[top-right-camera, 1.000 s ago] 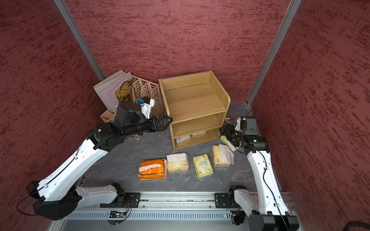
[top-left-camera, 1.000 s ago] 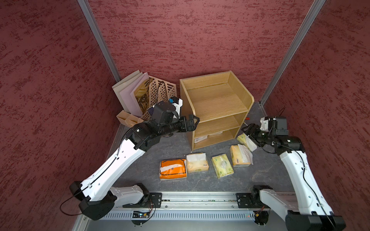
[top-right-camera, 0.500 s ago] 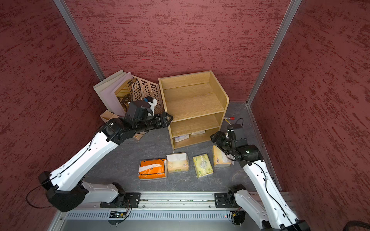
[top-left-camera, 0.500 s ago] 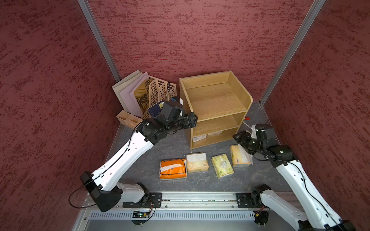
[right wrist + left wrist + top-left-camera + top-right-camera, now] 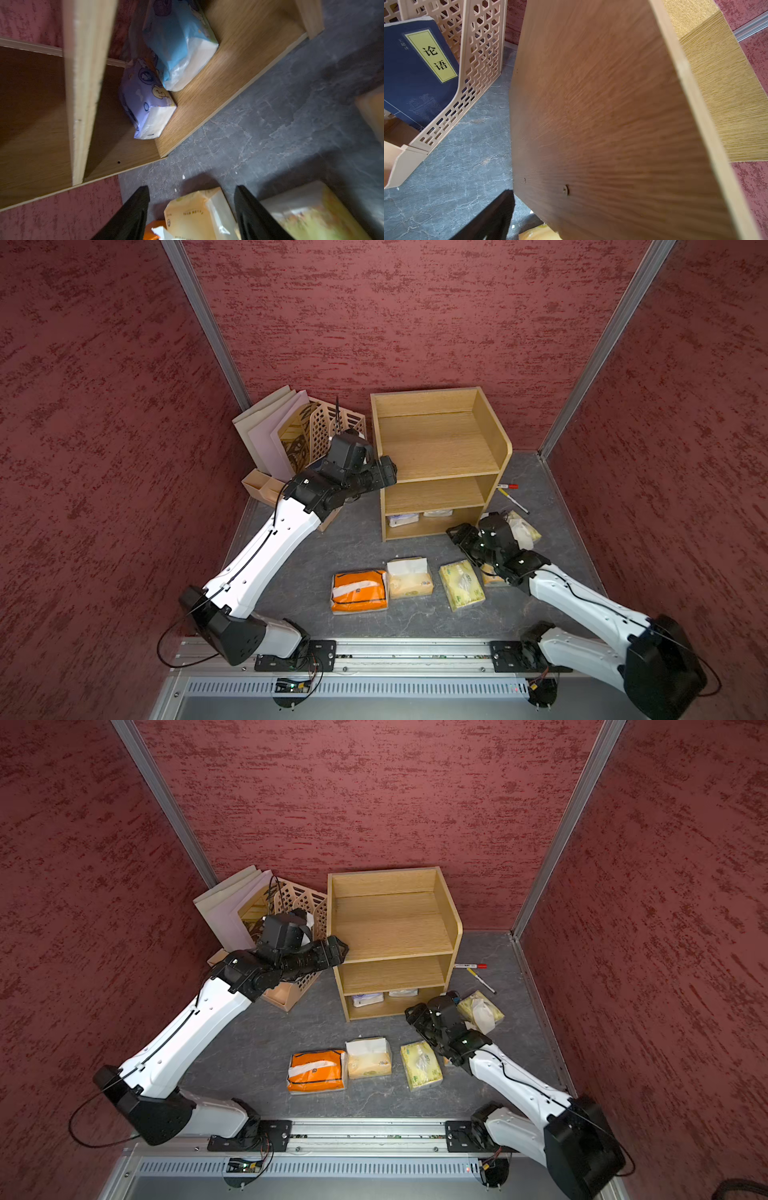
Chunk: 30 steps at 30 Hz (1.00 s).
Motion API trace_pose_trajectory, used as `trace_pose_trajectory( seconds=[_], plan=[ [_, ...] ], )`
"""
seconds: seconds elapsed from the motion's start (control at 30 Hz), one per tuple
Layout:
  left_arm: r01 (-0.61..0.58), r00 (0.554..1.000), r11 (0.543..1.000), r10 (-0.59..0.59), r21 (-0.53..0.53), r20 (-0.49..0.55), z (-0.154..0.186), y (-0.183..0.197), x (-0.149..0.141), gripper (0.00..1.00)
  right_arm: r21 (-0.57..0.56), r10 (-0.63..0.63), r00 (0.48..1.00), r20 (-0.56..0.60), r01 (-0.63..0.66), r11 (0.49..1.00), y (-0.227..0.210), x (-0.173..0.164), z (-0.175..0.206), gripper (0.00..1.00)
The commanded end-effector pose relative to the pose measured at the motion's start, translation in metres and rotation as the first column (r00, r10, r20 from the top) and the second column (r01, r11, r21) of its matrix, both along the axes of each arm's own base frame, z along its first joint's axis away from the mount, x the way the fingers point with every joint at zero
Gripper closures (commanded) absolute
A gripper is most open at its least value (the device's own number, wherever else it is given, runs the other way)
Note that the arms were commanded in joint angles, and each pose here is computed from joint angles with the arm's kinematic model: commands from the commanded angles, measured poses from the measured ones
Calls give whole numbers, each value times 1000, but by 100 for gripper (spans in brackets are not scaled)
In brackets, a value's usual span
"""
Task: Remove the tissue boxes from the shelf
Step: Adjust the shelf at the center of the board, then pick up a box of tissues from the shelf.
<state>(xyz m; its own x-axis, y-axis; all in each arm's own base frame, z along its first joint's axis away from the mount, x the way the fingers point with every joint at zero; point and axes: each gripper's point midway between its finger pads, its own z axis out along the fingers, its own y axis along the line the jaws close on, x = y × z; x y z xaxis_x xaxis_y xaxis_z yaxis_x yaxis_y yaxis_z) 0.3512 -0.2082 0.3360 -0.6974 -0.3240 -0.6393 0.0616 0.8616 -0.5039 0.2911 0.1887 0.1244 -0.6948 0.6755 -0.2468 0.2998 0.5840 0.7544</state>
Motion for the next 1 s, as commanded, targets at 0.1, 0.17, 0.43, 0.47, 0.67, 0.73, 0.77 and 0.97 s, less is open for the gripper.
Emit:
trace_pose_trajectory(
  seconds=[0.1, 0.17, 0.43, 0.47, 0.67, 0.73, 0.77, 0.97],
  plan=[
    [-13, 1000, 1000, 13, -3, 21, 11, 10, -3, 3, 178, -69, 975, 212, 31, 984, 38, 59, 32, 31],
    [-12, 1000, 1000, 12, -4, 20, 12, 12, -5, 2, 214, -109, 971, 214, 62, 975, 44, 69, 21, 34],
    [-6, 999, 1000, 6, -9, 43, 20, 17, -9, 0, 267, -128, 966, 224, 65, 961, 69, 97, -10, 36],
    [-2, 999, 1000, 3, -10, 47, 22, 17, -10, 0, 265, -129, 966, 224, 67, 962, 70, 100, -11, 36],
    [15, 999, 1000, -15, -17, 52, 23, 14, -10, 0, 264, -112, 975, 191, 59, 963, 83, 111, -31, 36],
    [24, 998, 999, -23, -21, 50, 21, 12, -10, 0, 270, -103, 976, 191, 48, 962, 89, 112, -35, 36],
    [25, 998, 999, -24, -22, 51, 22, 12, -10, 0, 268, -97, 977, 188, 44, 962, 92, 113, -36, 36],
    [29, 998, 999, -27, -24, 55, 21, 11, -10, 0, 259, -57, 983, 176, 9, 966, 109, 116, -43, 35]
  ],
)
